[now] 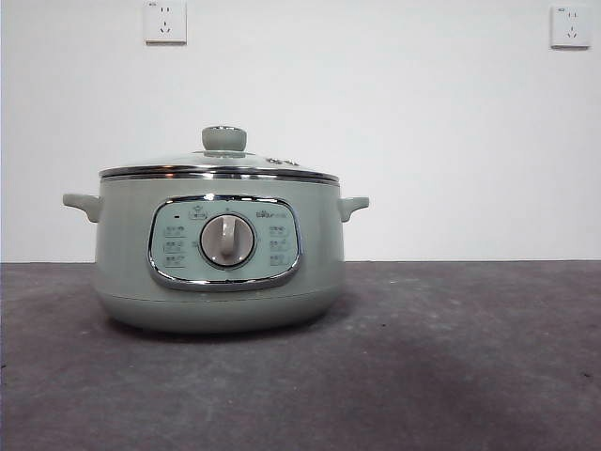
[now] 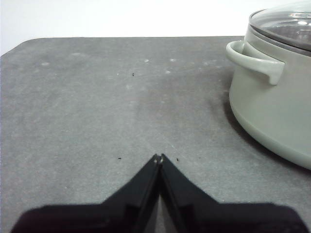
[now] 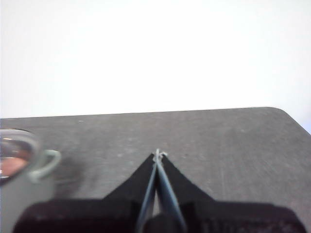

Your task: Pick up the egg,open the lid,put the egg in the pot,close the lid

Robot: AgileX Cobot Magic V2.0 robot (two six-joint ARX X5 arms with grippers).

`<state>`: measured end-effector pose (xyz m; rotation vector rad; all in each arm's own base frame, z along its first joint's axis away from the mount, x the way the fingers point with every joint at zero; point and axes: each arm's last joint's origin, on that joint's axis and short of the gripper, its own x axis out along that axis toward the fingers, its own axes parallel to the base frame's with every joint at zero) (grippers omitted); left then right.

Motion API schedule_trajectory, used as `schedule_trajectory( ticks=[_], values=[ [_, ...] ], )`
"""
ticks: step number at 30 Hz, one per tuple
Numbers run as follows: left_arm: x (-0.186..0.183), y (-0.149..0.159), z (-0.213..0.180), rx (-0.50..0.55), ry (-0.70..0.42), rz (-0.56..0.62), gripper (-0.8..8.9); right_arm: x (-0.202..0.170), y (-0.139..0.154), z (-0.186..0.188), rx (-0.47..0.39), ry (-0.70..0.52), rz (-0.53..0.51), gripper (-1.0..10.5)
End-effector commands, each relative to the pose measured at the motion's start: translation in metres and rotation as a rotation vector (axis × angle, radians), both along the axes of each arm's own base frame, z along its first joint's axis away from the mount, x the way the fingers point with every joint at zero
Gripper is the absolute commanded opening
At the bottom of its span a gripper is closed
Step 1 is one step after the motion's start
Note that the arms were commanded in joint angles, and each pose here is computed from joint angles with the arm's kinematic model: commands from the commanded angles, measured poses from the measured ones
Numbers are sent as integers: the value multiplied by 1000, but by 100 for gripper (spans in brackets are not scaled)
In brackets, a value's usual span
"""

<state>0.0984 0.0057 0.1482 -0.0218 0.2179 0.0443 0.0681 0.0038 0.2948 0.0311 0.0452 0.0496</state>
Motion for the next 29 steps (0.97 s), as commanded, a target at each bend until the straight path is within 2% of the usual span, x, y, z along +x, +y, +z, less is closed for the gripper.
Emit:
schedule_trajectory(
  ticks=[1, 8, 14, 29],
  values=[
    [0, 0, -3, -11, 5, 0, -4, 12, -1, -43, -7, 3, -24, 1],
    [0, 0, -3, -11, 5, 0, -4, 23, -2, -111, -9, 43, -34, 1],
    [0, 0, -3, -11, 5, 0, -4, 27, -2, -141, -12, 117, -34, 1],
    [0, 0, -3, -11, 6, 0, -4, 28, -2, -145, -15, 132, -32, 1]
  ],
)
